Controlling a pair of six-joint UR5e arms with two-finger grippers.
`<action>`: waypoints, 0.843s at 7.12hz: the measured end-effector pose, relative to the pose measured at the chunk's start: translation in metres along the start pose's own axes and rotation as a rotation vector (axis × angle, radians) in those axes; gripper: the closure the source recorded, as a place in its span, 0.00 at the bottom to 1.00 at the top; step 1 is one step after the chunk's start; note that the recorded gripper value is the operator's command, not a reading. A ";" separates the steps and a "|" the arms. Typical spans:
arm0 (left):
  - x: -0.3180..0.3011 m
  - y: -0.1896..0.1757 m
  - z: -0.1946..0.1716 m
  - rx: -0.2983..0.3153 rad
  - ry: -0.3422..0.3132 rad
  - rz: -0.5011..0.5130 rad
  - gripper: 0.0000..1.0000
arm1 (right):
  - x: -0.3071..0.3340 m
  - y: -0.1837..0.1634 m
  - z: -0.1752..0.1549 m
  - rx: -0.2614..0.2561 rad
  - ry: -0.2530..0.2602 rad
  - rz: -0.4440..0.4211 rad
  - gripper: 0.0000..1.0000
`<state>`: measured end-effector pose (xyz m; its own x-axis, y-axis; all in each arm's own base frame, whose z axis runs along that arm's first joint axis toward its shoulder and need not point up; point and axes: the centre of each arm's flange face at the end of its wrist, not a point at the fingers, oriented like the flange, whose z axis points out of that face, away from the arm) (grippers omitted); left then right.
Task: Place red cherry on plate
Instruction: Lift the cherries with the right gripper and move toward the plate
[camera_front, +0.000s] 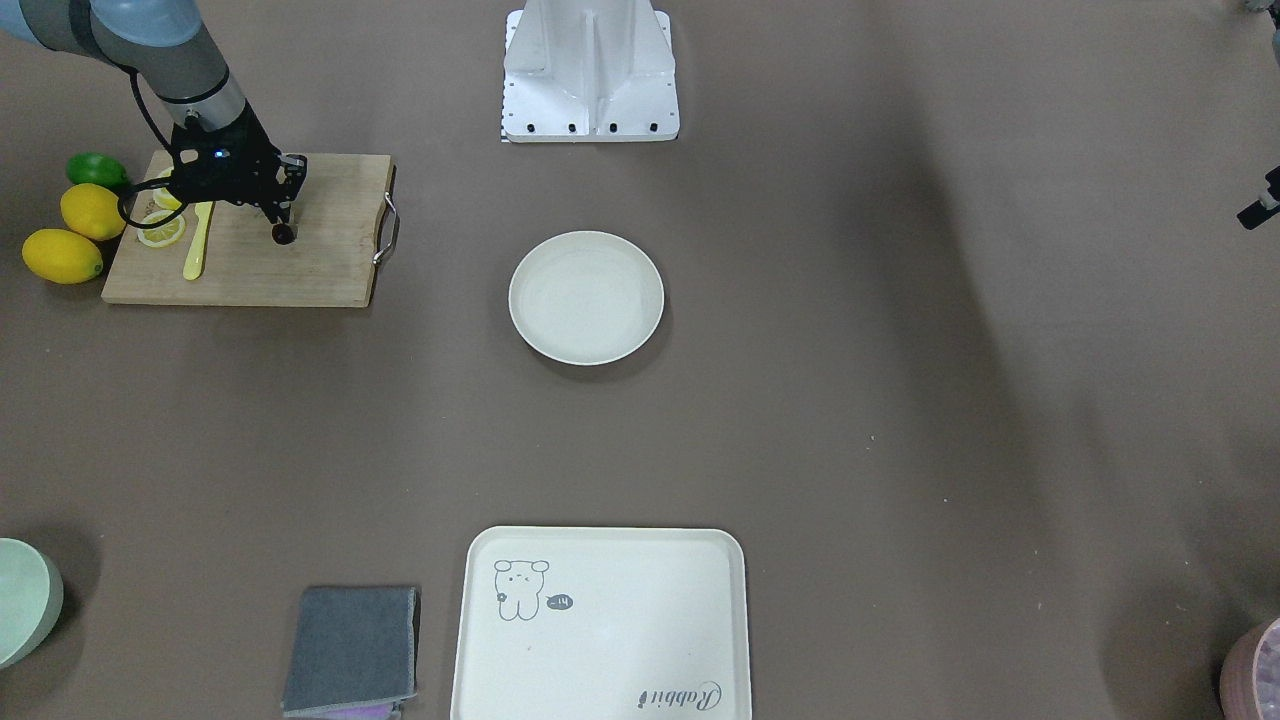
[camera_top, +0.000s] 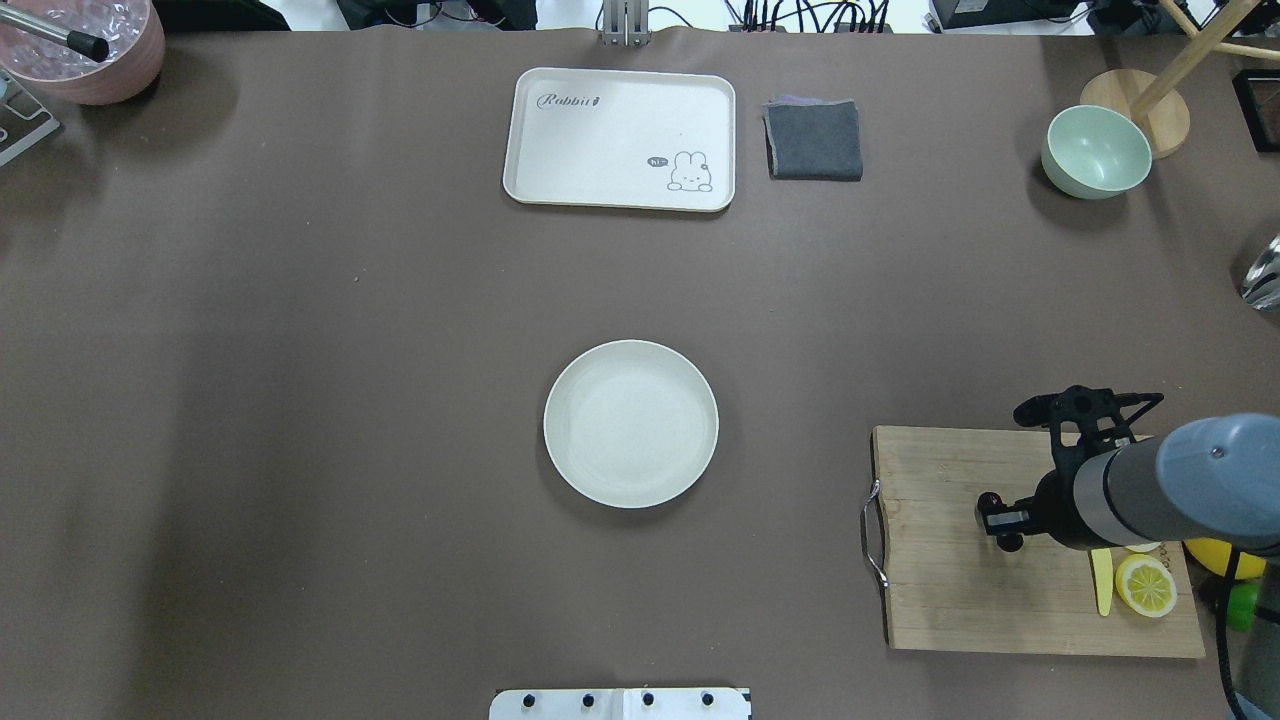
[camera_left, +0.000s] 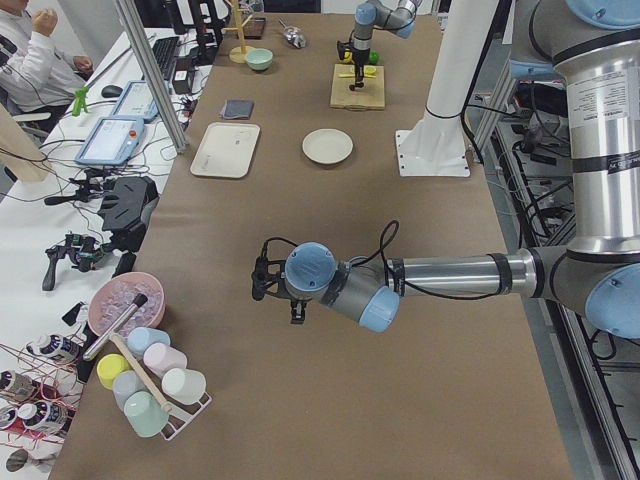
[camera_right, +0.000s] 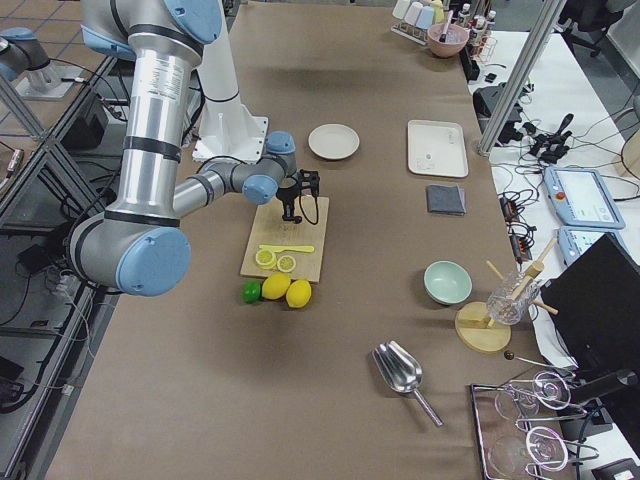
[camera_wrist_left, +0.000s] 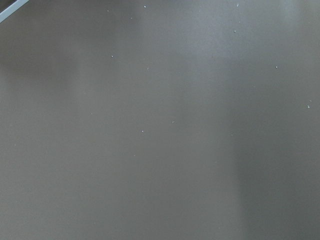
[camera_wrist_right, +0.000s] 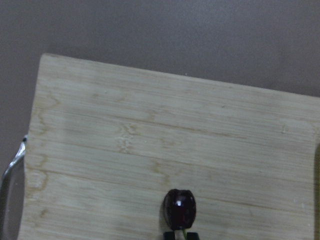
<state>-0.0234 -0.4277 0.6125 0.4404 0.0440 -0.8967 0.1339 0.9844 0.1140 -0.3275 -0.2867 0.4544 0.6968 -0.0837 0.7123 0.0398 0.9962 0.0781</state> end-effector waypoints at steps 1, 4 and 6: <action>0.000 0.000 -0.001 0.001 0.000 0.001 0.03 | 0.008 -0.017 -0.030 -0.029 -0.062 0.043 1.00; 0.000 0.001 -0.001 0.002 0.000 0.000 0.03 | -0.004 -0.071 -0.127 -0.075 -0.133 0.107 1.00; 0.000 0.001 -0.001 0.002 0.000 0.000 0.03 | -0.074 -0.106 -0.199 -0.091 -0.094 0.150 1.00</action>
<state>-0.0243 -0.4265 0.6121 0.4404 0.0442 -0.8967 0.1357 0.9840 0.1152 -0.2413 -0.3807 0.2546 0.6298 0.0683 0.7738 0.0077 0.9955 -0.0941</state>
